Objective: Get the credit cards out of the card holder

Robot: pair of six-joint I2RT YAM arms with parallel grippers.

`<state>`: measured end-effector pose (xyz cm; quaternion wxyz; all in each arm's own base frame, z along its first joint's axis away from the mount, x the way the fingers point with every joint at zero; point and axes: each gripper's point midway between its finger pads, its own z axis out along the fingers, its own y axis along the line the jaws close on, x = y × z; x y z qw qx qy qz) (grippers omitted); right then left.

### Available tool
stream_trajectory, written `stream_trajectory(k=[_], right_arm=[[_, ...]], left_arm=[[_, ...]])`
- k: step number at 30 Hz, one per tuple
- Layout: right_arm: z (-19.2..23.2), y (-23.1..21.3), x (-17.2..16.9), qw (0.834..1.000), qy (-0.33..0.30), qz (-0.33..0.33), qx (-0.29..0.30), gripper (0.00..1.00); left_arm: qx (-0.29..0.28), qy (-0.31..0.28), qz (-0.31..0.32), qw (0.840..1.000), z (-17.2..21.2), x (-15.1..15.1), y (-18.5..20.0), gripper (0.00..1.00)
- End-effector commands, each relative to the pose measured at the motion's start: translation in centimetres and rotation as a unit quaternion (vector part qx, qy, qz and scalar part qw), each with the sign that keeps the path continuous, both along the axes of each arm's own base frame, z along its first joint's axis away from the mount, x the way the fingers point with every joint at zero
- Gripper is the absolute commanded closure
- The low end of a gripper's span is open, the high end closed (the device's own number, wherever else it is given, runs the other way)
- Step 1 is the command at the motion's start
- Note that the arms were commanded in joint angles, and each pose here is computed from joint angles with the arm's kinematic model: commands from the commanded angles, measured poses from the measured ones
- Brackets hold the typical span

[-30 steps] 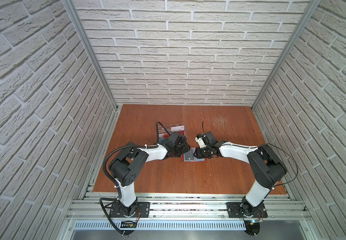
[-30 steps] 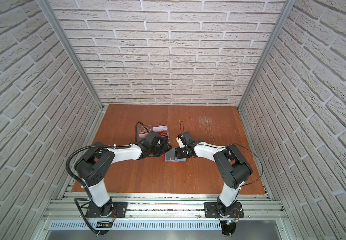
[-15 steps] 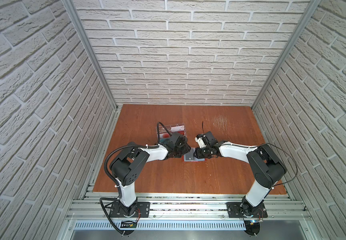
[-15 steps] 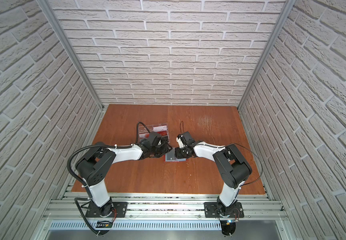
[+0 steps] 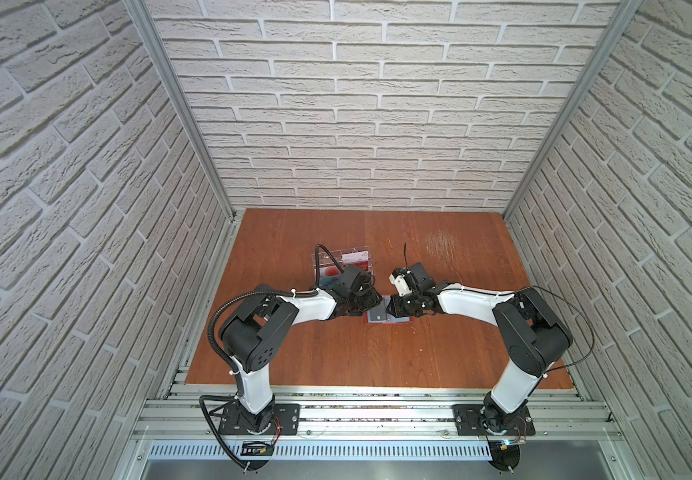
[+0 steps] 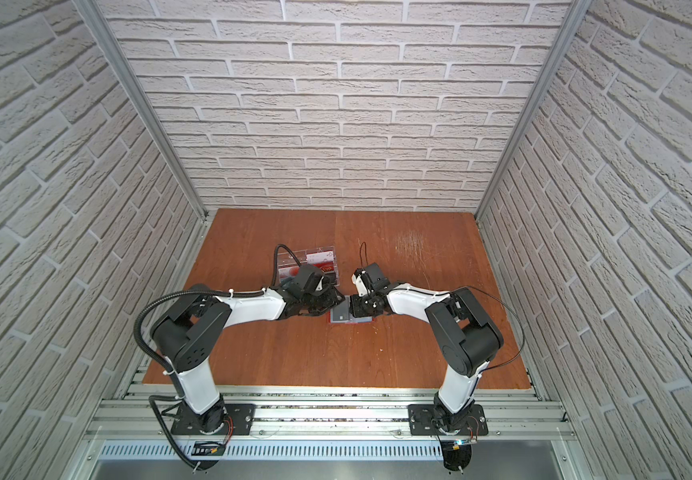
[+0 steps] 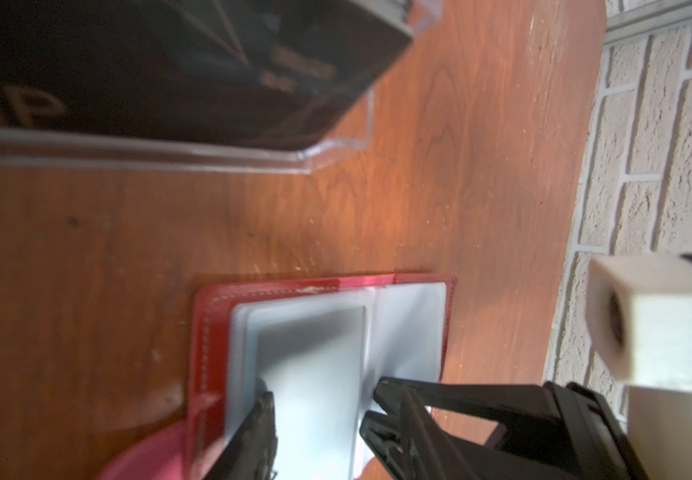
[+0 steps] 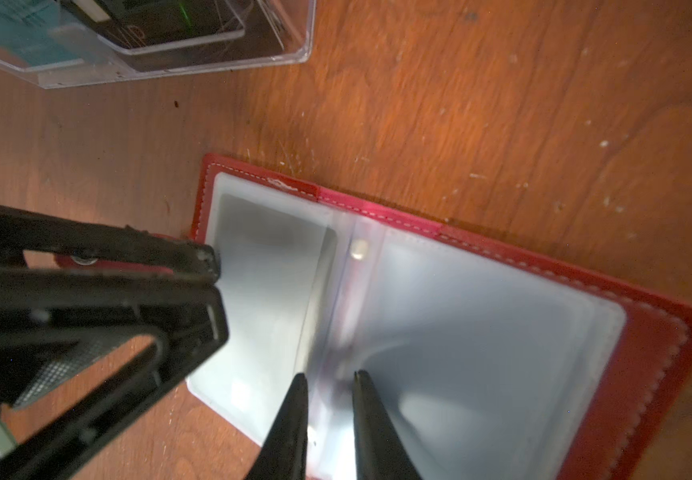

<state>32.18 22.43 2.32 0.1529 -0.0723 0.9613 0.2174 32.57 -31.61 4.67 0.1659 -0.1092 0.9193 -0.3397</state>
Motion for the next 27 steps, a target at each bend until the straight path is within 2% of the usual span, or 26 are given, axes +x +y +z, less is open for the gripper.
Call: stream_trajectory(k=[1,11,19,27], right_arm=[[0.5,0.4,0.3,1.000,-0.006,0.004,0.008,0.78],[0.5,0.5,0.2,1.000,-0.004,0.004,0.008,0.79],[0.5,0.5,0.2,1.000,-0.005,0.004,0.008,0.81],[0.2,0.6,0.2,1.000,0.000,0.006,0.008,0.81]], left_arm=[[0.025,-0.012,0.018,0.999,0.7,0.8,1.5,0.51],[0.022,0.002,-0.008,1.000,-0.3,-0.1,0.1,0.51],[0.006,-0.035,-0.016,0.999,2.1,0.4,-0.4,0.51],[-0.017,-0.035,-0.022,0.999,2.4,0.4,-1.1,0.53]])
